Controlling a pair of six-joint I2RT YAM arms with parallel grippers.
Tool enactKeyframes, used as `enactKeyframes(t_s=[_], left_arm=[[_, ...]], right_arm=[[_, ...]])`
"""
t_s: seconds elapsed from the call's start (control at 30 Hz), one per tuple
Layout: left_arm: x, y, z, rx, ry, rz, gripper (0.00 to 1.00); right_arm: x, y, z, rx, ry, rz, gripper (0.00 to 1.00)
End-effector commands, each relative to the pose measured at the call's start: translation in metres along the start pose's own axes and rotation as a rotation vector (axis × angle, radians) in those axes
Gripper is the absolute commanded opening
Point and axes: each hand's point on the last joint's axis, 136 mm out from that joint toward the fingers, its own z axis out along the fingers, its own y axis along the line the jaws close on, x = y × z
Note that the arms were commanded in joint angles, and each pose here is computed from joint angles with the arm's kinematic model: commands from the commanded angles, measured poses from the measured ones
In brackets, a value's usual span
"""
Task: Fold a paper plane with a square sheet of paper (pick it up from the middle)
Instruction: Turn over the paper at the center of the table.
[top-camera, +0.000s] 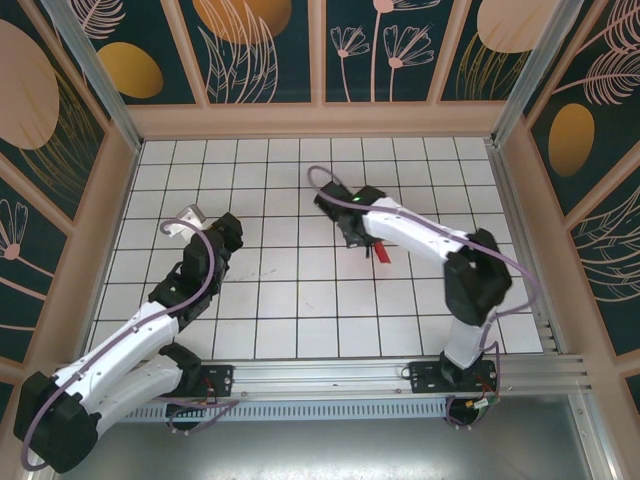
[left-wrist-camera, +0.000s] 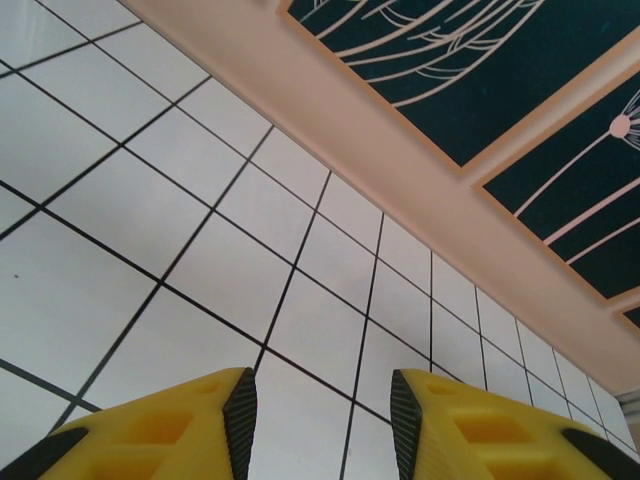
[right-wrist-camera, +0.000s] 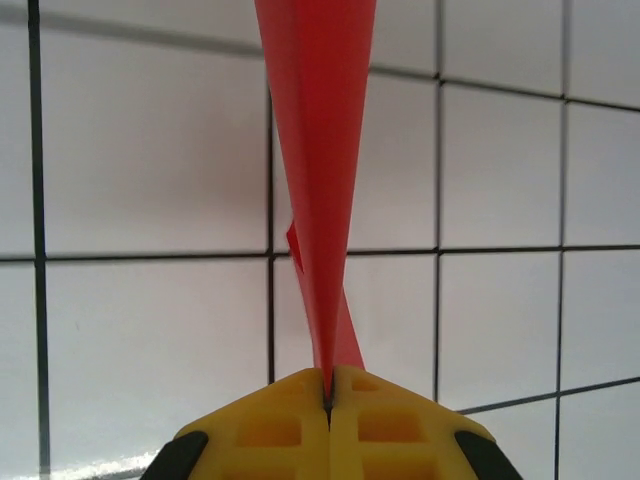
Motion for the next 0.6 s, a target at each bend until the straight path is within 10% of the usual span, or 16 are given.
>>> enactKeyframes(t_s=[0.0,0.27,0.43,0.57], left_arm=[[-0.007,0.011,-0.004,-0.036,-0.034,-0.017,0.43],[-0.008,0.008,-0.009,-0.024,-0.016,-0.006,0.44],[0.008,-0.013,-0.002,0.052,0.088,0.047,0.47],[0.051,-0.05,0.016,0.191,0.283,0.093,0.44]], right_arm=[[0.018,0.043,0.008,-0.044,0.091,-0.056,0.07],[-0.001,0.178,-0.034,-0.658,0.098,-0.036,0.32],[-0.017,0.15,-0.069,-0.941,0.008,0.097,0.51],[-0.014,0.115,-0.067,-1.122,-0.029,0.249,0.36]])
